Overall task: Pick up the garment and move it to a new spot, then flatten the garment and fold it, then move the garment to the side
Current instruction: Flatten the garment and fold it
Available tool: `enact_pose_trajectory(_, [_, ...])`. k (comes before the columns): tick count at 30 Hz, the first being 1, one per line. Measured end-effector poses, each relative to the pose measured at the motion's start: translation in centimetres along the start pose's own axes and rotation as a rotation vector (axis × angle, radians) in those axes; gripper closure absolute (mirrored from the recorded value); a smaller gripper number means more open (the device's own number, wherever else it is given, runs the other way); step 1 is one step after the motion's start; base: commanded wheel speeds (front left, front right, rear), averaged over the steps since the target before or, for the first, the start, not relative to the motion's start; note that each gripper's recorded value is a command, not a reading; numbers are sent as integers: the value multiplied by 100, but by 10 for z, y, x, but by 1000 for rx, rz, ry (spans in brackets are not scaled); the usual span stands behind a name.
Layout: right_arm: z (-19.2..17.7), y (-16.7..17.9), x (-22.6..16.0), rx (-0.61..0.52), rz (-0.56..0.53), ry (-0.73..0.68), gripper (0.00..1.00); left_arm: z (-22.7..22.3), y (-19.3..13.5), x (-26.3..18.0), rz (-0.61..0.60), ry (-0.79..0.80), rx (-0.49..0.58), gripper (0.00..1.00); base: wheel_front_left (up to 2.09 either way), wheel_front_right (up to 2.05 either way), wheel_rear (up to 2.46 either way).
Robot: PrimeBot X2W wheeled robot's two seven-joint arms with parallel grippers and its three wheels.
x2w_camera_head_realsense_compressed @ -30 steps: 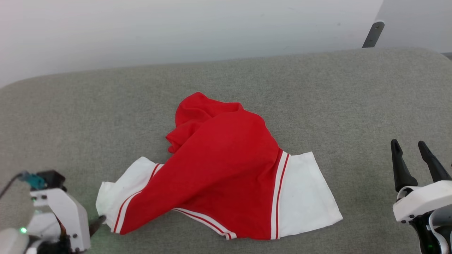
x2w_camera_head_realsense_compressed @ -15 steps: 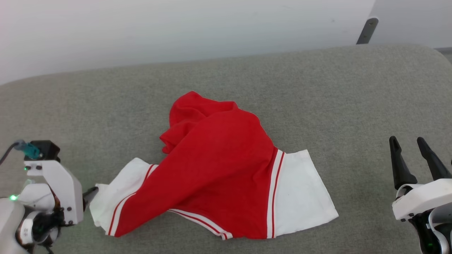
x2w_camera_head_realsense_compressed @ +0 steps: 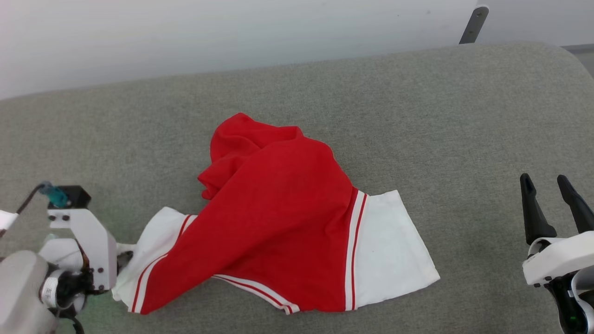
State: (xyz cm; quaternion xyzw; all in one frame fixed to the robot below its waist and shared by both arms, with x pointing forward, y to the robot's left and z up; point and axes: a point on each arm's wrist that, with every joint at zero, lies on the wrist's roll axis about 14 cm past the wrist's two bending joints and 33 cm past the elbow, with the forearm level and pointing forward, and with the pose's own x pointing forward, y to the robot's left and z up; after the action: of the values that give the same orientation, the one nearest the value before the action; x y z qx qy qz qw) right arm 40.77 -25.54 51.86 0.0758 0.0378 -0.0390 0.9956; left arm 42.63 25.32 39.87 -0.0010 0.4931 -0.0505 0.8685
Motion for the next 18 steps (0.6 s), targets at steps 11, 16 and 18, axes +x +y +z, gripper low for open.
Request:
enact_pose_trajectory(11, [2,5,5,-6,14,1,0,0,7,8,-1,-11,-60,100,0,0,0])
enact_pose_trajectory(16, [4,7,7,-8,17,-4,0,7,23,3,36,-53,-107,100,0,0,0])
enact_pose_trajectory(18, [4,8,8,-7,19,-2,0,9,32,0,56,-73,-134,100,0,0,0])
